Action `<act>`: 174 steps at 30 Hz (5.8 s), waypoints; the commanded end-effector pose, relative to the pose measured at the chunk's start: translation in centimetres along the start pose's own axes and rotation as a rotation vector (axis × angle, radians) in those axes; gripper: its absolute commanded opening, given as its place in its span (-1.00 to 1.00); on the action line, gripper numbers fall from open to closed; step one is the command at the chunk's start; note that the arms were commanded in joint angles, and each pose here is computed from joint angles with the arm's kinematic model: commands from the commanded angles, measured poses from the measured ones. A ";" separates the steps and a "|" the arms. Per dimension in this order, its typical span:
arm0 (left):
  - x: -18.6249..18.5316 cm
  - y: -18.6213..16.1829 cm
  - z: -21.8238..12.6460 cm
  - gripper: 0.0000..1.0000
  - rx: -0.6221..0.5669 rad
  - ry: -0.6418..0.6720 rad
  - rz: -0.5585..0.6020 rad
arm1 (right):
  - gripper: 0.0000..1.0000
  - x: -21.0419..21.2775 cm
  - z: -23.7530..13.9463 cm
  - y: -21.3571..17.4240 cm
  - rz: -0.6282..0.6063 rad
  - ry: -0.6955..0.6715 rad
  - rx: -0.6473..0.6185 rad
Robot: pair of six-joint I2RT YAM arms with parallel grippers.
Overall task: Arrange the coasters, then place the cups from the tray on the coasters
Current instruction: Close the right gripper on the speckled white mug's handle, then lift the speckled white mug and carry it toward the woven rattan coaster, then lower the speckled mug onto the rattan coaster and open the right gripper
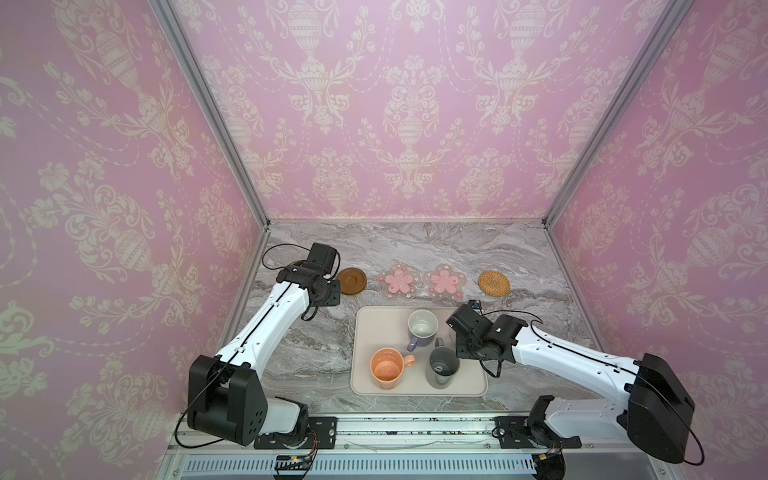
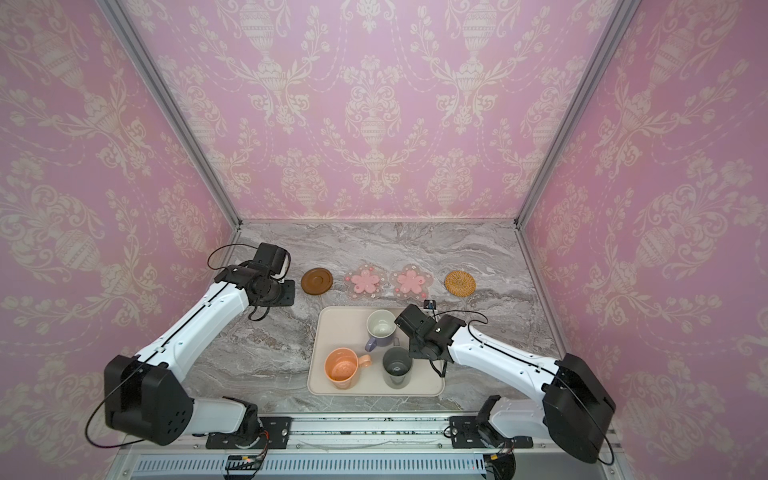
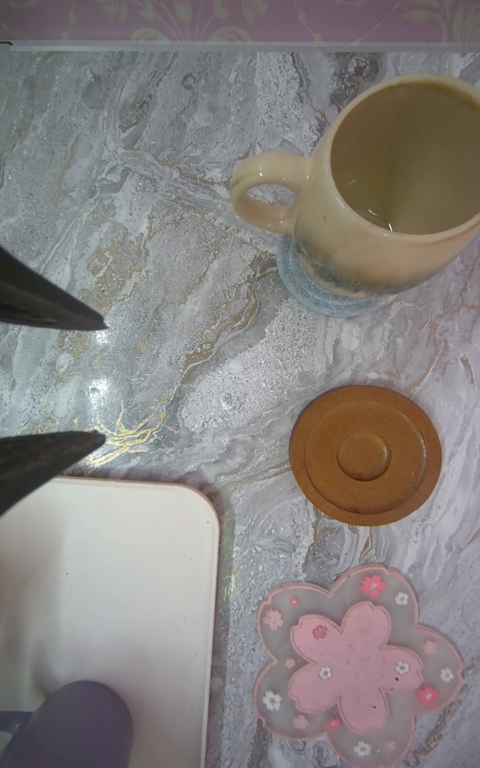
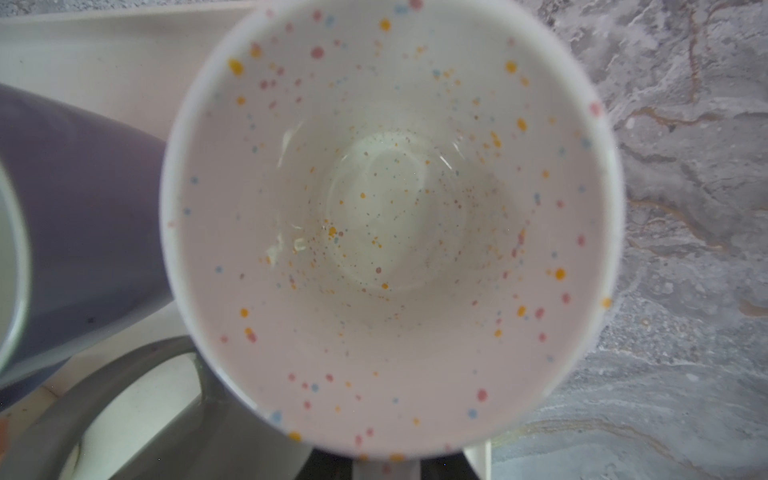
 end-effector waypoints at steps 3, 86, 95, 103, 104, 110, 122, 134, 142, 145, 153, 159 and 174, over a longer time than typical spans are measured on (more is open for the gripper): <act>0.4 -0.8 -0.2 -0.14 0.015 0.019 -0.014 | -0.73 -0.3 -0.3 0.4 -0.020 -0.046 -0.009; -1.1 1.7 1.9 -0.17 -0.008 0.024 -0.067 | -1.00 -16.1 -1.3 15.1 0.004 -0.175 -0.488; -1.9 2.7 2.4 -0.17 -0.004 0.013 -0.073 | -1.00 -17.0 1.5 16.5 0.006 -0.168 -0.470; -2.2 2.8 2.7 -0.18 0.003 0.001 -0.089 | -1.00 -17.1 2.4 16.9 0.013 -0.182 -0.490; -2.3 2.8 2.8 -0.18 0.006 0.000 -0.089 | -1.00 -17.2 2.4 16.8 0.013 -0.189 -0.493; -2.7 2.7 3.1 -0.18 0.017 -0.018 -0.100 | -1.00 -17.7 3.2 16.9 0.010 -0.216 -0.464; -3.3 2.7 3.2 -0.18 0.018 -0.024 -0.100 | -1.00 -17.8 4.5 16.4 0.016 -0.224 -0.415; -3.3 2.6 3.2 -0.18 0.023 -0.019 -0.099 | -1.00 -17.6 5.5 15.6 0.026 -0.208 -0.366; -3.4 2.5 3.1 -0.18 0.024 -0.019 -0.102 | -0.80 -17.3 5.9 14.8 0.039 -0.181 -0.308; -3.4 2.4 2.9 -0.18 0.025 -0.023 -0.099 | -0.53 -17.3 5.7 14.6 0.052 -0.178 -0.302; -3.2 1.7 2.0 -0.17 0.041 -0.024 -0.079 | -0.26 -17.3 3.7 14.4 0.071 -0.177 -0.311; -3.3 0.6 1.4 -0.16 0.067 -0.048 -0.053 | -0.21 -17.0 1.6 13.7 0.099 -0.149 -0.323; -6.5 -2.6 -0.3 -0.16 0.098 -0.159 0.112 | -0.16 -11.7 -4.4 9.4 0.062 0.114 -0.326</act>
Point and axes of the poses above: each gripper's point midway between its finger pads, its own z axis out along the fingers, its own x axis along the line the jaws close on, y = z × x, the point moved 6 cm from there along -z, back along the fingers, and after that the axes turned 13 degrees about -z, right-handed, at the moved point
